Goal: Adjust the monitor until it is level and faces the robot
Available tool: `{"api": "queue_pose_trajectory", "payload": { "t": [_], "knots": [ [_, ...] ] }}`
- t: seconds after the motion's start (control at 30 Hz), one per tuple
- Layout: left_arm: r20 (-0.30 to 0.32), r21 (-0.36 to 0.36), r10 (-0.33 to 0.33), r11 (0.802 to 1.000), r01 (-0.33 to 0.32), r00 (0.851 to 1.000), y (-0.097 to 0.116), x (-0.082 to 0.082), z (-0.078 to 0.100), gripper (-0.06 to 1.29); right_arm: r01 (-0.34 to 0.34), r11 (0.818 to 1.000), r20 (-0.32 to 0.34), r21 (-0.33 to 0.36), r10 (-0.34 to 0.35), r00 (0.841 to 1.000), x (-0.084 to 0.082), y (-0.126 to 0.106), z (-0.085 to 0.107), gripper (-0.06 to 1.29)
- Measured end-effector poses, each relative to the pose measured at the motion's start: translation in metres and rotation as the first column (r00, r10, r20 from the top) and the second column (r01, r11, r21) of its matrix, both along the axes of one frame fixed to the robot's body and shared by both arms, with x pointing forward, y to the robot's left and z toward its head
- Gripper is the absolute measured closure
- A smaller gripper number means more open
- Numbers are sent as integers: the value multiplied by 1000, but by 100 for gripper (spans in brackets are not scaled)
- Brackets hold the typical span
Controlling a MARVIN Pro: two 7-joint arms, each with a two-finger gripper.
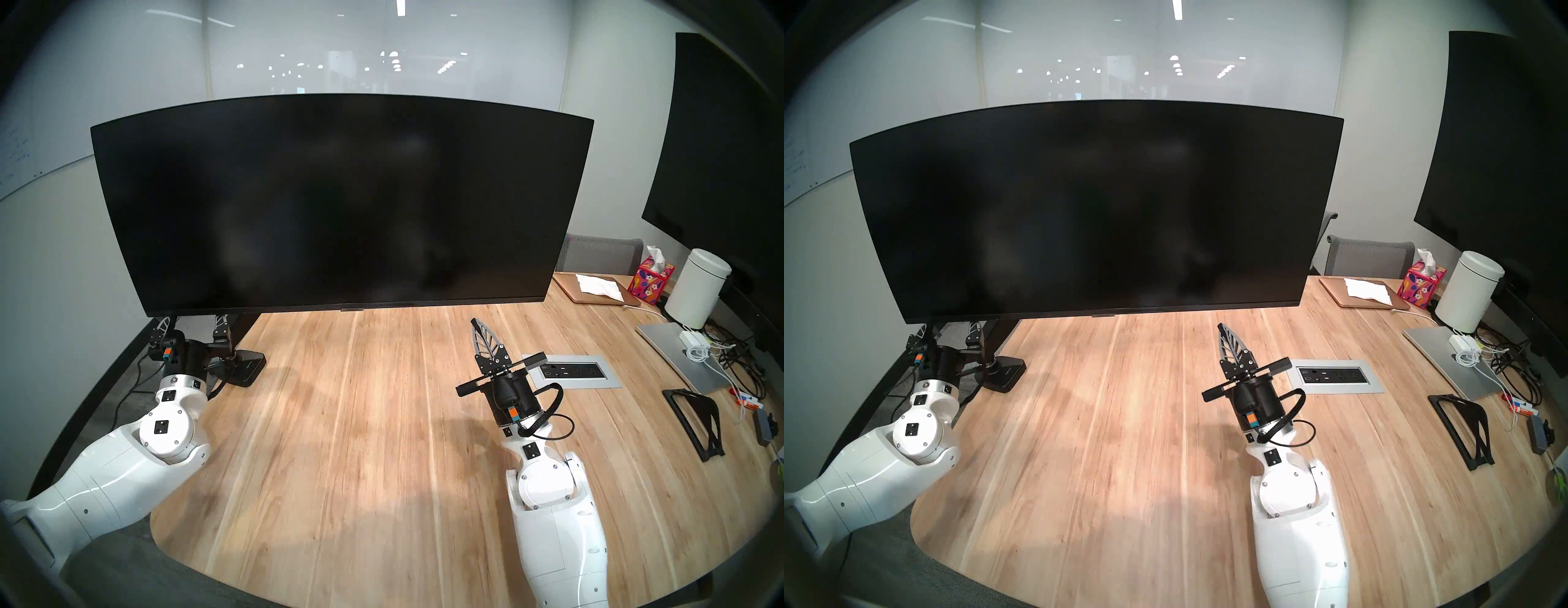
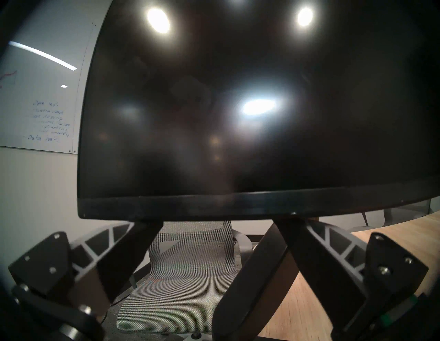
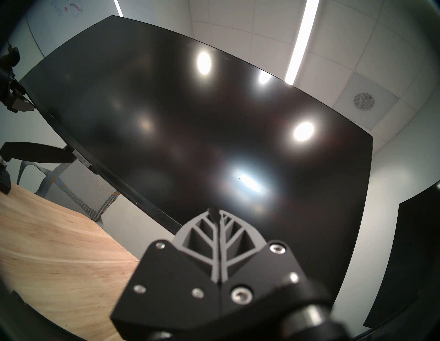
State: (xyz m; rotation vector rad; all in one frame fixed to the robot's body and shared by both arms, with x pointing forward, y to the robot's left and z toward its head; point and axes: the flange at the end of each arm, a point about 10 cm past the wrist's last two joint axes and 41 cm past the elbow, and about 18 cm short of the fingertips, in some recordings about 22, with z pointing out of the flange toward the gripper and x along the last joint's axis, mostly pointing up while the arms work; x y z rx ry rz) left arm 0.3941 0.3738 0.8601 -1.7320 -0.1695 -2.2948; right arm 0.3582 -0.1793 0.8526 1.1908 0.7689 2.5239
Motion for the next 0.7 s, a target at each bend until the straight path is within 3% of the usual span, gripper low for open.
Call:
{"api": "queue_pose_trajectory", "payload": {
  "t": [0.7],
  "knots": [
    [-1,-3,1,1000,-1,1000,-1,1,3,-4,0,1000,0,0,0,1000,0,0,0,125]
  ]
}}
